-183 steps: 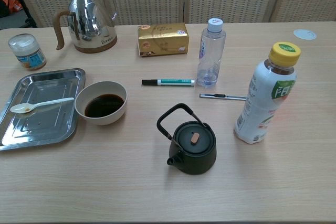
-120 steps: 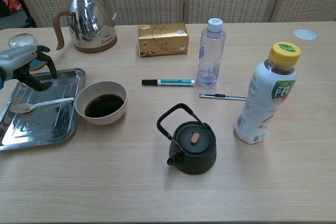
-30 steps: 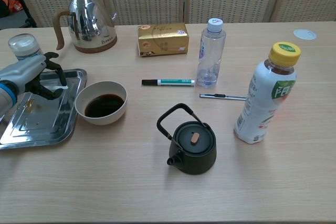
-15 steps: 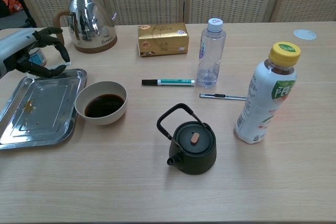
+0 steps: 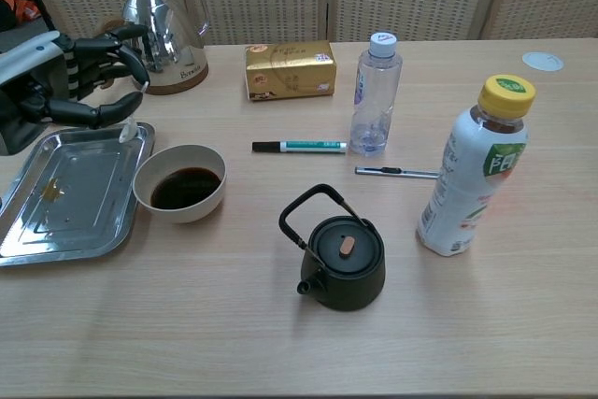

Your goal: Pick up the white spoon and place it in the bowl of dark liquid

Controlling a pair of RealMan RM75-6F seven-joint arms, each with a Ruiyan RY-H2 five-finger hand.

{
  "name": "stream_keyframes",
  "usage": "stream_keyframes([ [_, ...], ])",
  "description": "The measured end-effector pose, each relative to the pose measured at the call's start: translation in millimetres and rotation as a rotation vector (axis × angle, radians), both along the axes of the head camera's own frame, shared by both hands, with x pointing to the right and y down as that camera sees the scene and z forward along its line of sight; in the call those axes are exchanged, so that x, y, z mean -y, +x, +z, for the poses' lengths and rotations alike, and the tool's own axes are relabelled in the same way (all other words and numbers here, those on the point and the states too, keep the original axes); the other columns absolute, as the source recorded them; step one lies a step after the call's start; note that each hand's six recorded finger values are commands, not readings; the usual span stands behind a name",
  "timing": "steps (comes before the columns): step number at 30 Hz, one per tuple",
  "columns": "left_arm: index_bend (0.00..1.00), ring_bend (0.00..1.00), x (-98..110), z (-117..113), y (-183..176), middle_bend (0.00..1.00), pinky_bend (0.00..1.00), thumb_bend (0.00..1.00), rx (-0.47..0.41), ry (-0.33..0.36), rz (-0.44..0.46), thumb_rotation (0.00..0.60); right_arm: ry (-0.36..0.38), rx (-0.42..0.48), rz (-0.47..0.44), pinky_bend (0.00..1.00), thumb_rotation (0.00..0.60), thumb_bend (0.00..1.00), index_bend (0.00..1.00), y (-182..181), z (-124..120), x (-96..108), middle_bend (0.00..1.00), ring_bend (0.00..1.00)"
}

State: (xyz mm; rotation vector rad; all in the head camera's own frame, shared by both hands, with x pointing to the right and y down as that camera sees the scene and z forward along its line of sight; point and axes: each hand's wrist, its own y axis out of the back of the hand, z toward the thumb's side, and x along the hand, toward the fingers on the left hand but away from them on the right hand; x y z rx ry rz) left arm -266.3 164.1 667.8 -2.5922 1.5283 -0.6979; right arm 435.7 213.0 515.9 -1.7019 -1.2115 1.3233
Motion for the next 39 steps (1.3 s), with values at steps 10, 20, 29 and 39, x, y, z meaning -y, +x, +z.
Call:
stream_keyframes([
  [10, 0.62, 0.00, -16.9, 27.4, 25.1, 0.00, 0.00, 0.44, -0.103, -0.063, 0.011, 0.600, 0.006, 0.008, 0.013, 0.00, 0.600, 0.00, 0.05, 4.0, -2.5, 2.2, 0.00, 0.00],
  [20, 0.63, 0.00, -16.8, 50.6, 32.1, 0.00, 0.00, 0.44, -0.138, -0.110, -0.023, 0.600, 0.003, 0.008, 0.026, 0.00, 0.600, 0.00, 0.05, 8.4, -1.8, 4.7, 0.00, 0.00],
  [29, 0.63, 0.00, -11.9, 67.8, 30.0, 0.00, 0.00, 0.44, -0.167, -0.153, -0.078, 0.600, -0.007, 0.001, 0.033, 0.00, 0.600, 0.00, 0.05, 10.9, 1.9, 5.9, 0.00, 0.00],
  [39, 0.63, 0.00, -8.1, 82.9, 34.5, 0.00, 0.00, 0.44, -0.163, -0.170, -0.092, 0.600, -0.014, 0.001, 0.041, 0.00, 0.600, 0.00, 0.05, 12.9, 4.8, 7.5, 0.00, 0.00],
])
